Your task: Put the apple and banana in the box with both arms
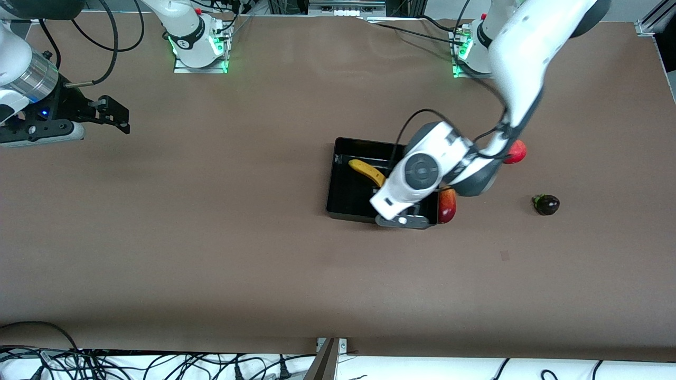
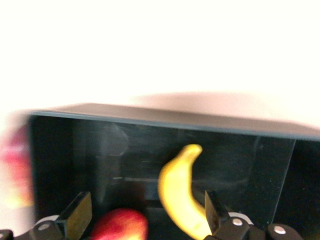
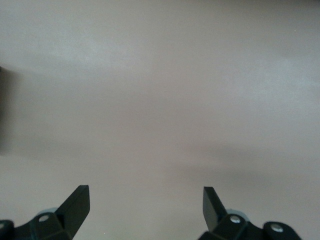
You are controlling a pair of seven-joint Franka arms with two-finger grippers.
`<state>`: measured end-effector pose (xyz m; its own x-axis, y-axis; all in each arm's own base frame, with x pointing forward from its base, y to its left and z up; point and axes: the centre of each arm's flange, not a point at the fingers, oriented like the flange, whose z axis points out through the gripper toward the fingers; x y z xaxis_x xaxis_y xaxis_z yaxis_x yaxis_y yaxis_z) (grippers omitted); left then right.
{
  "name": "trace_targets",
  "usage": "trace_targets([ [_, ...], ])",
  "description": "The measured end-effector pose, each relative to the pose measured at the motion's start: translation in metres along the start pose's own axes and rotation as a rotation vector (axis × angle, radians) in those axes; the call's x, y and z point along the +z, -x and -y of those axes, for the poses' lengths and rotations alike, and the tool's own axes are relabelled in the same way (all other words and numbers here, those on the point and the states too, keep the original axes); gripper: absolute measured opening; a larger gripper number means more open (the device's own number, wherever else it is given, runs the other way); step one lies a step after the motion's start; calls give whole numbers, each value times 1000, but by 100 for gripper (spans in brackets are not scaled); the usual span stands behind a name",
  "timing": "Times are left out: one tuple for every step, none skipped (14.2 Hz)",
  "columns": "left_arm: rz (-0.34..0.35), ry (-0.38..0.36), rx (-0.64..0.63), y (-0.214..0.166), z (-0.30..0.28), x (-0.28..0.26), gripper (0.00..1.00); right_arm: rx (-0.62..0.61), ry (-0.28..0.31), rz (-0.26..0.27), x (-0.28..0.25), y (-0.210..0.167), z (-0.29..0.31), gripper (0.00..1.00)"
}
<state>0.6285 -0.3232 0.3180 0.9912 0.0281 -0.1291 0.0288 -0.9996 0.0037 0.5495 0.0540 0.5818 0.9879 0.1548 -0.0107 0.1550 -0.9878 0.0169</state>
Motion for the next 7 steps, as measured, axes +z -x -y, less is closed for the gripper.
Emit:
trace_targets([
  [-9,-20,-21,-4,24,-36,100,0,0,0,0,0,0,100],
  [-9,-43,-23,-5,46,-69,100,0,0,0,0,0,0,100],
  [-2,-64,-17,-3,65,-96,100,0,0,-1,-1,0,0,100],
  [9,-80,-8,-1,80,-117,100,0,0,-1,-1,0,0,100],
  [27,-94,6,1,95,-135,100,0,0,-2,-1,0,0,100],
  [50,-104,27,1,111,-150,100,-1,0,-2,-2,1,1,100],
  [76,-110,57,1,130,-163,100,-2,1,-3,-2,1,1,100],
])
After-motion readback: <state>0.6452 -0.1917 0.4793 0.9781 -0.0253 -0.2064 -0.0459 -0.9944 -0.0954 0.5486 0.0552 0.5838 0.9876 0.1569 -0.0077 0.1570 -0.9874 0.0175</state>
